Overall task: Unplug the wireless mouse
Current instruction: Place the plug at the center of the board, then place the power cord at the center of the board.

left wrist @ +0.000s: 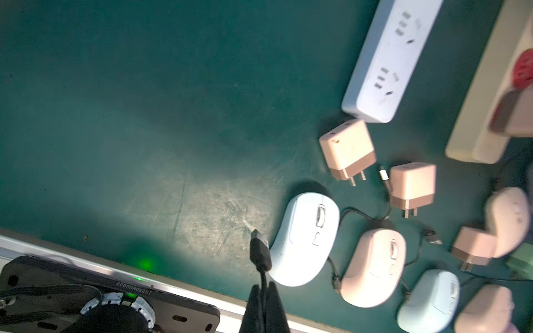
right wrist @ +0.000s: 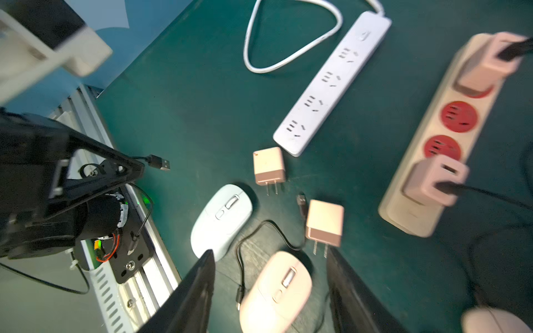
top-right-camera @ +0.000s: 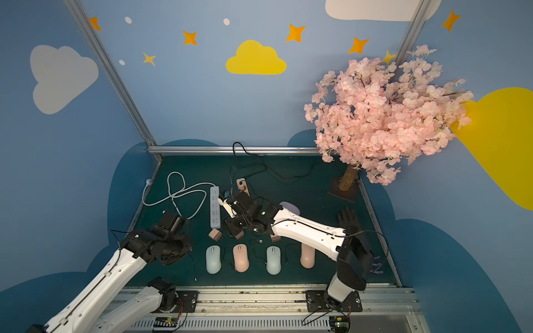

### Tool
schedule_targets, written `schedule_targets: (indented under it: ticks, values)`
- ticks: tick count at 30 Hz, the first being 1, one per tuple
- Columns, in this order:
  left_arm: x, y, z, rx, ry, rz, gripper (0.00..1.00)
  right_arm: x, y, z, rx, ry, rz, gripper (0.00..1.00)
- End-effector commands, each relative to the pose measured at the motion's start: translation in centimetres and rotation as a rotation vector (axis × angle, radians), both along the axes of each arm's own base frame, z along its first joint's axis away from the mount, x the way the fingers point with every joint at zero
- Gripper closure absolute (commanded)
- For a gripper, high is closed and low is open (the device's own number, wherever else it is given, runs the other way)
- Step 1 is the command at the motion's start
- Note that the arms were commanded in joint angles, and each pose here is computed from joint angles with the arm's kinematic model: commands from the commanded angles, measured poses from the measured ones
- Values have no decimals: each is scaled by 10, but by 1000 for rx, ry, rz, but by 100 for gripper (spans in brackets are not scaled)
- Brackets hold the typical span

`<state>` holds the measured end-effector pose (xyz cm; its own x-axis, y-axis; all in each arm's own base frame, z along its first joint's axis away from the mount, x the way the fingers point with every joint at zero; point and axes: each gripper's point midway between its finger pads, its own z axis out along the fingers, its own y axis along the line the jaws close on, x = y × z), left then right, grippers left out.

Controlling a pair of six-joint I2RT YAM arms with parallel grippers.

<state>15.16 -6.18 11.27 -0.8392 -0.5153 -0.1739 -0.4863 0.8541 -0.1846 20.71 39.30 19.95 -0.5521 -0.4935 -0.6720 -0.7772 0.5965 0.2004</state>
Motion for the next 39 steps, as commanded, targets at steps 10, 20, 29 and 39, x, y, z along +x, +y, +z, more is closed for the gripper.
schedule_targets:
  ticks: [10, 20, 29, 39]
  values:
    - [41, -12, -37, 25, -106, -85, 96, 6, -102, -11, 1, -74, -249, 40]
    - [37, -11, -68, -37, -4, -80, 95, 8, -115, -14, 27, -100, -288, 39]
    - [43, -23, -73, -87, 20, -106, 71, 11, -116, -15, 13, -100, -306, 38]
    - [43, 3, -38, 2, -81, -34, 30, 16, -144, -16, -45, -140, -414, 36]
